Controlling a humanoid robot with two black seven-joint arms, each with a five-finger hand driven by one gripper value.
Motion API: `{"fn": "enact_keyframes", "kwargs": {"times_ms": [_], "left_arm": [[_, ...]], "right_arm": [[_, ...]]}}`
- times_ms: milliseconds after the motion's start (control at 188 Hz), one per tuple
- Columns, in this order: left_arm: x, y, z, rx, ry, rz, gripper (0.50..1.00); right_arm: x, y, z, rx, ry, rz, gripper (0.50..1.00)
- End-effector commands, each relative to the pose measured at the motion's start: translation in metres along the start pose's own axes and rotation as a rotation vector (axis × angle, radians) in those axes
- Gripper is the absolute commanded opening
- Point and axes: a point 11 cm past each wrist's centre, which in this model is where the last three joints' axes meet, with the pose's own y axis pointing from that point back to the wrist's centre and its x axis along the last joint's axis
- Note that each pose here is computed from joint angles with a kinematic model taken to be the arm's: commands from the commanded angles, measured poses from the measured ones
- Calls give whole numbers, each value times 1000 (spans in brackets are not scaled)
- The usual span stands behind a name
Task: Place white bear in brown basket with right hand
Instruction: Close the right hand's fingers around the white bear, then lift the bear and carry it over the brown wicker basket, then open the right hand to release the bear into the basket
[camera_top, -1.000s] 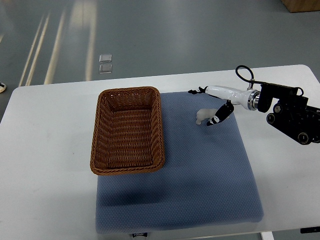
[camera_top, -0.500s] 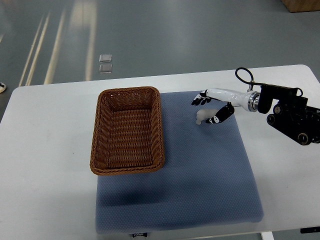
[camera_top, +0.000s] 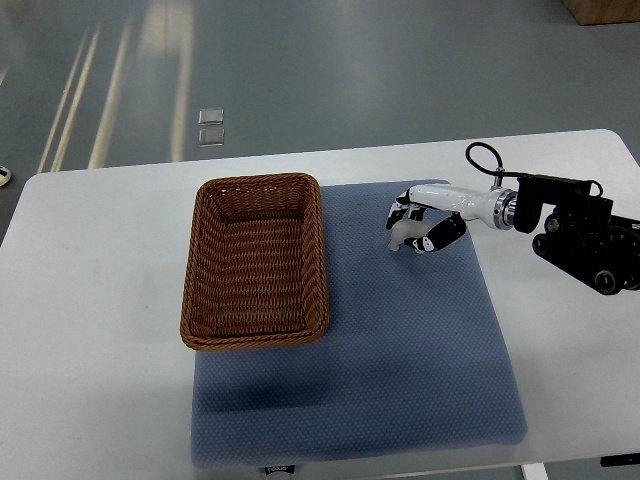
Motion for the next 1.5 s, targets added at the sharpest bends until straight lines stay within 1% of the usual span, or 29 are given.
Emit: {"fn": "enact_keyframes", "kwargs": {"times_ms": [0,43,96,133,255,426,601,707,755,915,1053,1096,1176,1277,1399,1404,1410,1415,1420,1426,1431,1436,1441,1447,1452,1457,1468,1473,1495], "left_arm": [[0,0,0,0,0,0,1000],[0,0,0,0,0,0,1000],[0,0,0,0,0,0,1000],[0,0,0,0,0,0,1000],[0,0,0,0,0,0,1000],[0,0,0,0,0,0,1000],[0,0,0,0,0,0,1000],[0,0,0,0,0,0,1000],[0,0,0,0,0,0,1000],[0,0,0,0,0,0,1000],[0,0,0,0,0,0,1000],[0,0,0,0,0,0,1000],[0,0,0,0,0,0,1000],[0,0,0,0,0,0,1000],[0,0,0,0,0,0,1000],[0,0,0,0,0,0,1000],[0,0,0,0,0,0,1000],[0,0,0,0,0,0,1000],[0,0,0,0,0,0,1000],[0,0,0,0,0,0,1000],[0,0,0,0,0,0,1000],[0,0,0,0,0,0,1000],[0,0,0,0,0,0,1000],[0,0,0,0,0,0,1000],[0,0,0,0,0,0,1000],[0,0,0,0,0,0,1000],[0,0,0,0,0,0,1000],[0,0,0,0,0,0,1000],[0,0,0,0,0,0,1000]], "right_arm": [[-3,0,1,-1,6,-10,564],[-4,0,0,2,7,-13,543],[-4,0,1,0,8,-16,535],[-4,0,0,3,10,-16,500],[1,0,-4,23,18,-10,500],[27,-3,-20,81,49,24,500],[58,-8,-56,208,98,64,500],[67,-11,-80,291,123,72,500],[68,-15,-96,337,133,72,500],[58,-40,-150,464,142,48,500],[39,-61,-201,567,148,6,500],[30,-66,-210,579,160,-17,500],[12,-73,-217,582,180,-61,500],[1,-80,-226,588,180,-83,500],[1,-85,-216,518,167,-74,500],[1,-86,-216,510,166,-73,569],[1,-86,-216,510,166,-73,570],[1,-86,-215,503,161,-71,637],[1,-86,-215,503,161,-71,637],[1,-86,-215,499,158,-71,716],[1,-86,-215,499,158,-71,717],[2,-87,-214,493,156,-68,790],[2,-87,-214,493,156,-68,791],[1,-87,-214,492,153,-69,851],[1,-87,-214,492,153,-69,852],[2,-87,-214,491,150,-66,899],[2,-87,-214,491,150,-66,899],[2,-87,-213,488,150,-65,921],[2,-87,-213,487,145,-64,921]]}}
